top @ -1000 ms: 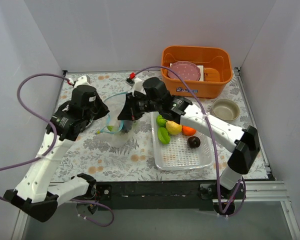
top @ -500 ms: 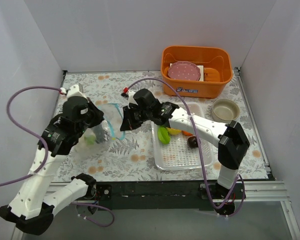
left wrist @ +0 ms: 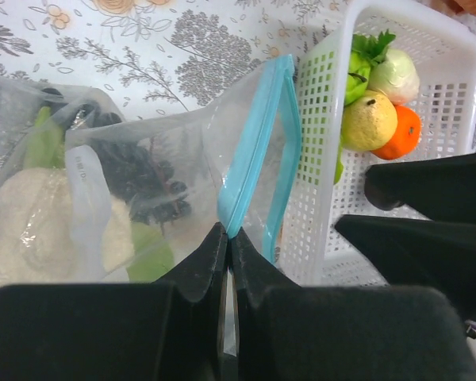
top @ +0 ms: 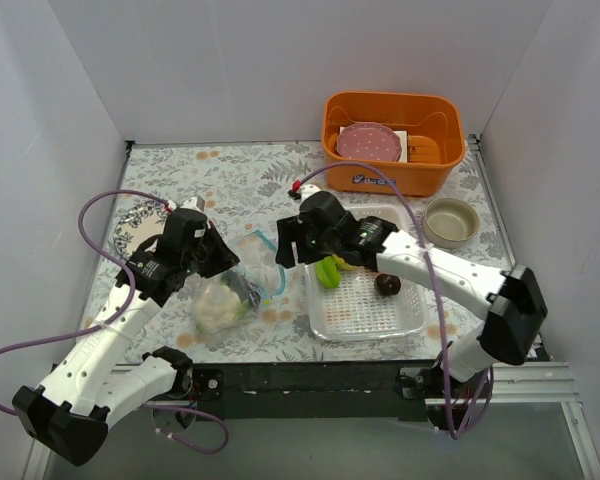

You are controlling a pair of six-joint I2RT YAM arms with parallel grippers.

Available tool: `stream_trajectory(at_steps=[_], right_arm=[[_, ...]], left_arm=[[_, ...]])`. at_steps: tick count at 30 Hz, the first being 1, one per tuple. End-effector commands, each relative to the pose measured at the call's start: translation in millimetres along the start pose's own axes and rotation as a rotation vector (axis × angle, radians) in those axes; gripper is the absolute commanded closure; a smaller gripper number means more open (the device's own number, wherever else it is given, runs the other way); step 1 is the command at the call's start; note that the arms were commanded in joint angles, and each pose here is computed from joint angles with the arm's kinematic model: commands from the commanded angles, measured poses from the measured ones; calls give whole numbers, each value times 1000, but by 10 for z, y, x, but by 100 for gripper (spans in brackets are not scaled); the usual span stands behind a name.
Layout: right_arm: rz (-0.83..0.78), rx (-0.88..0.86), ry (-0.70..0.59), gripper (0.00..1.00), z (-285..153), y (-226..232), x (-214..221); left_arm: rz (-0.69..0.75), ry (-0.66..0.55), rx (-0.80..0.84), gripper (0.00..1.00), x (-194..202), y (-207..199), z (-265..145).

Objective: Place the food in the zip-top bag and seal the zipper
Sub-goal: Adjust the zipper food storage bag at the center of the board.

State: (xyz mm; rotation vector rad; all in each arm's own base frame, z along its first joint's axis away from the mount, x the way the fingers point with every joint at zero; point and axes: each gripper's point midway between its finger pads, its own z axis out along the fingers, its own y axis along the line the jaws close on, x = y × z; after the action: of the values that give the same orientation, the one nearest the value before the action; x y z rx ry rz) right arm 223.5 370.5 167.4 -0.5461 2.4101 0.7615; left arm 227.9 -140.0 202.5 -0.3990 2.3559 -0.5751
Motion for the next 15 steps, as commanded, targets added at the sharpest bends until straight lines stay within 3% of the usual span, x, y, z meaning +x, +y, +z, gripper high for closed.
stream_trajectory(at_steps=[1, 6, 15], right_arm=[[14, 172, -168, 21, -505, -349, -271], [64, 284, -195, 16, -855, -814, -75], [134, 233, -85, 16, -614, -1264, 456]], left_arm=[[6, -2, 132, 100, -80, -296, -86], [17, 26, 206, 100, -59, -449, -78], [49, 65, 221, 100, -23, -499, -13]])
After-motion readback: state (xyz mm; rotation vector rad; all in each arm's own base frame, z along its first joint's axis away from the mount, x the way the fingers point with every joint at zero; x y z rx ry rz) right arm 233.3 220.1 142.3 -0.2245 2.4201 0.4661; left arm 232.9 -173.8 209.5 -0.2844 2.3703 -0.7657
